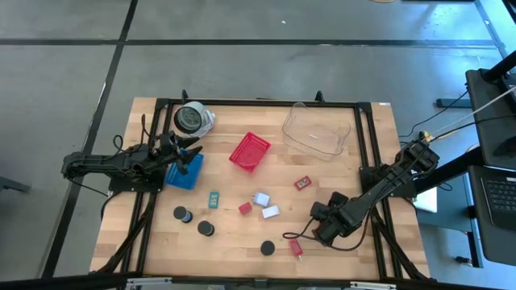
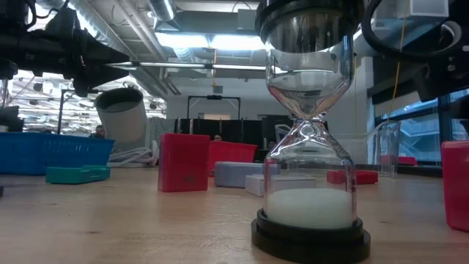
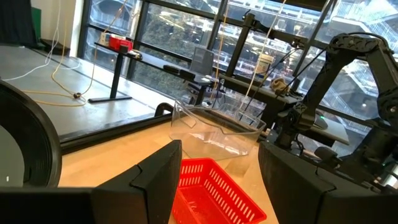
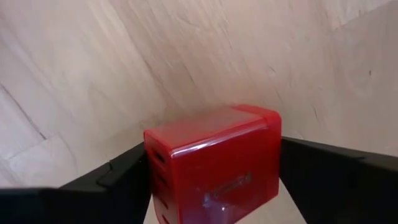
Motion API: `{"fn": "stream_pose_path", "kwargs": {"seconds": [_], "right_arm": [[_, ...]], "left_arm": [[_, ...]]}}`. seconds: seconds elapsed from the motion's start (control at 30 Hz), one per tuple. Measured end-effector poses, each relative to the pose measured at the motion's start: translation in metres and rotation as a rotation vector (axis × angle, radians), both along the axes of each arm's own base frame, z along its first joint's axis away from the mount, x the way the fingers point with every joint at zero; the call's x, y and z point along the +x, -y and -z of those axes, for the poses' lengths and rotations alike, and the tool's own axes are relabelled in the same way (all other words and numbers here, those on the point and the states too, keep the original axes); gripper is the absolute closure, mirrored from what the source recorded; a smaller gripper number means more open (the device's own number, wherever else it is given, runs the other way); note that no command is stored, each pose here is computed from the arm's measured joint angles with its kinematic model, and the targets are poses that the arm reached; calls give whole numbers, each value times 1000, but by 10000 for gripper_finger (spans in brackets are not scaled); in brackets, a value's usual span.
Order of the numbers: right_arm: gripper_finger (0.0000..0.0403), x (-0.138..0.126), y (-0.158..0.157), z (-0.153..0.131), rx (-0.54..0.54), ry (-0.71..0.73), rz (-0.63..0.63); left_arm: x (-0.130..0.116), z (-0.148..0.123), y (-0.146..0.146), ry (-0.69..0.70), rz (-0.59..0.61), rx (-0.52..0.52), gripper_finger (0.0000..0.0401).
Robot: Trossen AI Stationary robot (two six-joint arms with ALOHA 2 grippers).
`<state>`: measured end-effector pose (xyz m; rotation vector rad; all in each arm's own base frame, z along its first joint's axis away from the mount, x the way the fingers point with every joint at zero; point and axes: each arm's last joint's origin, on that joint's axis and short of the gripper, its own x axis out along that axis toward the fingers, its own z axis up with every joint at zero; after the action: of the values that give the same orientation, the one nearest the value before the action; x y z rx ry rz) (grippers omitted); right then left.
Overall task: Pick & Place Office items
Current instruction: Put the top right red charger adapter into the white bin
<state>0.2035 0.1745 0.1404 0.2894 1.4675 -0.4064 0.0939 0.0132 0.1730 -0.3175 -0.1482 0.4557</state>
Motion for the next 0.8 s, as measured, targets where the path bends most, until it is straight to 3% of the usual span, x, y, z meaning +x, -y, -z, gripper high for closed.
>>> {"fn": "stream_pose_path", "kwargs": {"seconds": [0.5, 0.8], "right_arm": [[119, 1, -1, -10, -18, -23, 1], [117, 4, -1, -35, -128, -43, -3]], "left_arm": [[0, 0, 0, 0, 0, 0, 189], [0, 0, 0, -1, 0, 0, 189]]}}
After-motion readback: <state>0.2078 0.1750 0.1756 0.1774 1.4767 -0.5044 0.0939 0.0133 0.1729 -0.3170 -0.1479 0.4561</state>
